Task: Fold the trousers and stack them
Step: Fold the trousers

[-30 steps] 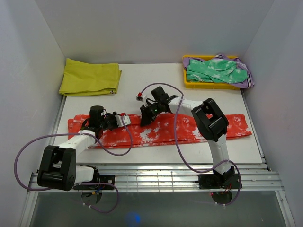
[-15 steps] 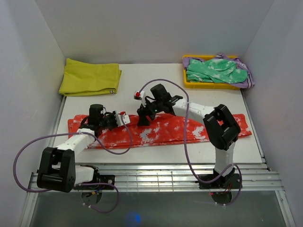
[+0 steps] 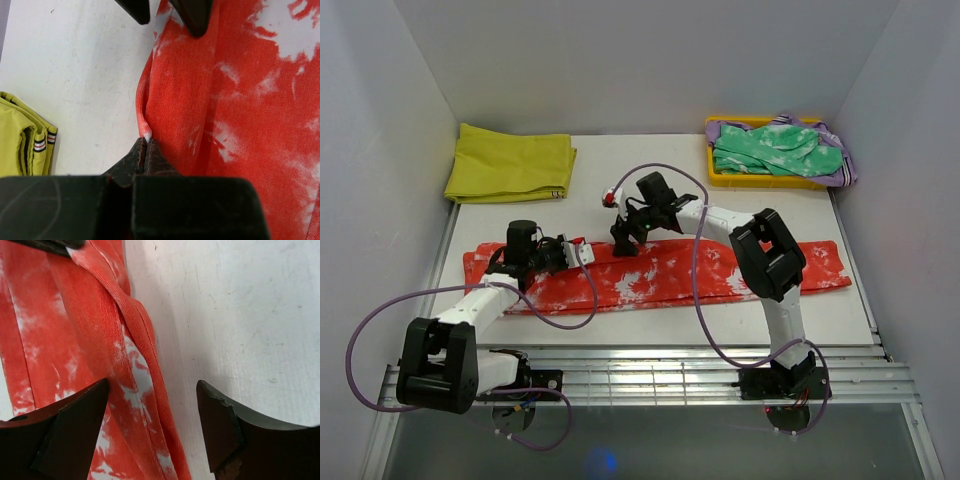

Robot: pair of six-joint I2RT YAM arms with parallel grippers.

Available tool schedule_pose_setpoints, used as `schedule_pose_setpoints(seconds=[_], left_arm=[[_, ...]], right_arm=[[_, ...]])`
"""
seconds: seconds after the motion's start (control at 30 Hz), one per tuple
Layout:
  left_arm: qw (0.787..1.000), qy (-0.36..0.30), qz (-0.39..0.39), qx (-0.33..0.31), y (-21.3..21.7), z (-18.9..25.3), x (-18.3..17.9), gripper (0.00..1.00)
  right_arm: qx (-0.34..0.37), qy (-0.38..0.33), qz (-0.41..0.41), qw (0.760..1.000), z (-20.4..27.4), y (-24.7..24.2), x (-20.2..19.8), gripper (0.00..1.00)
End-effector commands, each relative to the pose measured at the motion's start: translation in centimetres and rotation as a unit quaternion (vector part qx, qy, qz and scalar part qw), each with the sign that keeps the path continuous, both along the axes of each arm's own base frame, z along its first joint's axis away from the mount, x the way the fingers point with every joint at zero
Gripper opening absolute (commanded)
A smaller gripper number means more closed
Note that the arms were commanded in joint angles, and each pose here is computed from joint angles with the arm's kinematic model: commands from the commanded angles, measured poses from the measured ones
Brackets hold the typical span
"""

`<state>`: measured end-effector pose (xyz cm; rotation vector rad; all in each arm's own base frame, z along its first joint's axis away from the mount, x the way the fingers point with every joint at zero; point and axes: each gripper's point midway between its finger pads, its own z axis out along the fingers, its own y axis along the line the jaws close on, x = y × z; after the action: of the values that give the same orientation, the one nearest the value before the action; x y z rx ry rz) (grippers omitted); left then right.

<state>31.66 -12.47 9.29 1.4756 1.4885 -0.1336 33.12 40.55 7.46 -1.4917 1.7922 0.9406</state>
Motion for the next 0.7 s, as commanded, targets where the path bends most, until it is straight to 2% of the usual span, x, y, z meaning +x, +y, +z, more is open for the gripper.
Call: schedule_pose_setpoints(seconds=[0.0,0.03,0.07,0.23,0.27,0.37,0.47,0.67], left_arm=[[1.000,-0.020,-0.019,-0.006,-0.5,1.1,-0.3,0.00],[1.000,-0.018,-0.019,-0.004,-0.4,1.0,-0.4,0.00],[1.000,-0.017,-0.018,-0.002,-0.4,0.9,-0.4,0.00],[1.000,-0.009,-0.009,-0.001,-0.2,0.5,0.0,0.00],[1.000,-0.007,-0.004,-0.001,-0.1,0.5,0.2,0.00],[1.000,0.008,0.012,-0.004,0.1,0.3,0.7,0.04],[0.998,0.027,0.046,-0.017,0.4,0.8,1.6,0.13],[0.987,0.080,0.125,-0.062,1.7,3.1,2.6,0.38]], right_arm=[[0.019,-0.013,0.031,0.999,1.4,1.2,0.1,0.72],[0.019,-0.010,0.036,0.999,1.3,1.2,-0.2,0.67],[0.021,-0.009,0.042,0.999,1.4,1.2,-0.4,0.57],[0.022,-0.013,0.056,0.998,1.5,0.0,-2.1,0.30],[0.023,-0.016,0.057,0.998,1.7,-0.1,-2.3,0.21],[0.027,-0.020,0.058,0.998,2.0,-0.7,-3.2,0.08],[0.029,-0.022,0.060,0.998,1.9,-1.1,-4.2,0.08],[0.022,-0.032,0.071,0.997,0.2,-1.6,-6.8,0.08]])
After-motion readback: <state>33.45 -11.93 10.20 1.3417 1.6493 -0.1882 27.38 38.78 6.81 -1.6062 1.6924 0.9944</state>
